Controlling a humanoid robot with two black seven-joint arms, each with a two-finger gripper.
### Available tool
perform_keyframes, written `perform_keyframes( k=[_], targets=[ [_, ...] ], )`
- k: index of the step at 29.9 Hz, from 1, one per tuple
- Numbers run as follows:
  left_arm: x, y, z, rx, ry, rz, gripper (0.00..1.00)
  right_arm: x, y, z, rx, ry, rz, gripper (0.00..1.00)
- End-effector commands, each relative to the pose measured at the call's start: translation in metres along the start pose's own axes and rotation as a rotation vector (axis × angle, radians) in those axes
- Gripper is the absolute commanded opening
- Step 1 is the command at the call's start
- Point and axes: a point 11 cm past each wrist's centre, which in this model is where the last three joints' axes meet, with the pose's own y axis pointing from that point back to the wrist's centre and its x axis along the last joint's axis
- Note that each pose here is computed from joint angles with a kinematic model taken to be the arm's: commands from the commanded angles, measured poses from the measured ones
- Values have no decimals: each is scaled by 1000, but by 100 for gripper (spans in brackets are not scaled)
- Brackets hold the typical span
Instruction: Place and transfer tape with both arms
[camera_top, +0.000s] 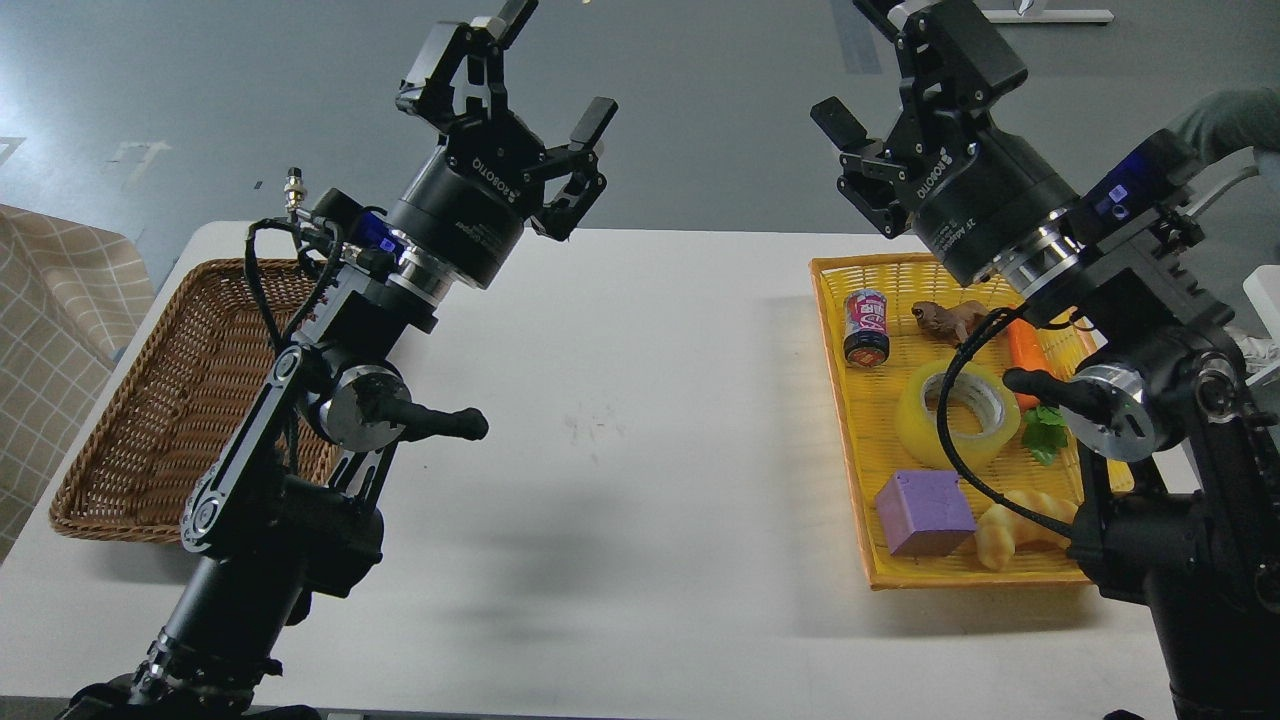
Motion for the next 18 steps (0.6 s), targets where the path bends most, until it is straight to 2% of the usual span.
perform_keyframes(
  k=[1, 18],
  targets=[
    [0, 1, -1, 12, -1, -2, 98, -1, 2, 2, -4, -3, 0, 100],
    [6, 2, 4, 10, -4, 21, 98, -9, 6, -1, 6, 1, -16, 100]
  ],
)
